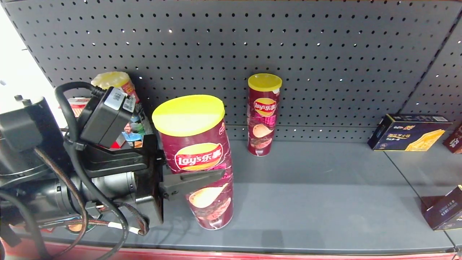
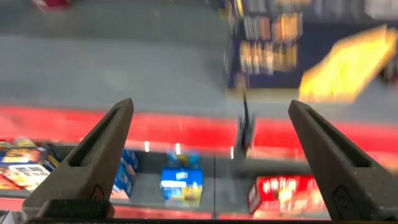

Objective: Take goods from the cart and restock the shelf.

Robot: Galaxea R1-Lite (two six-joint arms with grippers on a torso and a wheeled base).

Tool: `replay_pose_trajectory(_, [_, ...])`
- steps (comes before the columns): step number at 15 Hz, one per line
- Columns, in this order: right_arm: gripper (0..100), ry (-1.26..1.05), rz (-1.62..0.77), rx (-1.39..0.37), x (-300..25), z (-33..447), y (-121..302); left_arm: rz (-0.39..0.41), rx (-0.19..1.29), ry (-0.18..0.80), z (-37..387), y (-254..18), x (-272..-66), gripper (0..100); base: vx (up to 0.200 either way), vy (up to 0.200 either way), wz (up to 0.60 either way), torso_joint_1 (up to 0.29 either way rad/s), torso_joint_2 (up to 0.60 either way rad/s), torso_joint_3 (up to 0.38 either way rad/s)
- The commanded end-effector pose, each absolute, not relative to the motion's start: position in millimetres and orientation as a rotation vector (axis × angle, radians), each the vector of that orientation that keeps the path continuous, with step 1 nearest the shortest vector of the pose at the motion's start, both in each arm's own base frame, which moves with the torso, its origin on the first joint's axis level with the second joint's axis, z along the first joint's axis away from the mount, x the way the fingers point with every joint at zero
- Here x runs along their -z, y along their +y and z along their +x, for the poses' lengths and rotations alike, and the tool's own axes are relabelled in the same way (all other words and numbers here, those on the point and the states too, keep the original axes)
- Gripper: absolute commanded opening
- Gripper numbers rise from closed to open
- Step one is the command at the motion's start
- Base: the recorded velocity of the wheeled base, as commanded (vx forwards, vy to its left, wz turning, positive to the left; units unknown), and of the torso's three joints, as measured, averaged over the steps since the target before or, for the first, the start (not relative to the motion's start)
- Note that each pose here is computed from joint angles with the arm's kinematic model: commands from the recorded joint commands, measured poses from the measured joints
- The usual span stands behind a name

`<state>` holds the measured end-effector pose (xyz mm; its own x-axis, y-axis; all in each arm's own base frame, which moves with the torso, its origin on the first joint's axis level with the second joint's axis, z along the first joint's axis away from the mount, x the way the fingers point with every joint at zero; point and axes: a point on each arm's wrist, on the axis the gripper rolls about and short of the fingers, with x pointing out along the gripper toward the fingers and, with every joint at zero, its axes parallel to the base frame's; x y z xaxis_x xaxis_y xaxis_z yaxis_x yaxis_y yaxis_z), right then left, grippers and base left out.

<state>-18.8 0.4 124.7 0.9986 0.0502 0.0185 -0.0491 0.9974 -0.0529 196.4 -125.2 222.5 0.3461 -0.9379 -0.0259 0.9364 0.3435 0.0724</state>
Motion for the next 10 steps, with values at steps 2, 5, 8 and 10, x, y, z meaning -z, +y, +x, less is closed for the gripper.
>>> replay_pose_trajectory(2, [100, 0.021, -0.113, -0.150, -201, 26, 4, 0.078, 1.206, 0.007, 196, -125, -215, 0, 0.000, 0.000, 0.00, 0.000, 0.00, 0.000])
replay_pose_trajectory(5, [100, 0.086, -0.125, -0.360, -223, 60, 17, 0.078, 1.192, -0.021, 199, -125, -224, 0, 0.000, 0.000, 0.00, 0.000, 0.00, 0.000])
replay_pose_trajectory(8, [100, 0.141, -0.135, -0.462, -231, 91, 35, 0.076, 1.175, -0.030, 203, -123, -227, 0, 0.000, 0.000, 0.00, 0.000, 0.00, 0.000])
replay_pose_trajectory(10, [100, 0.180, -0.136, -0.502, -233, 108, 46, 0.075, 1.163, -0.021, 205, -121, -225, 0, 0.000, 0.000, 0.00, 0.000, 0.00, 0.000])
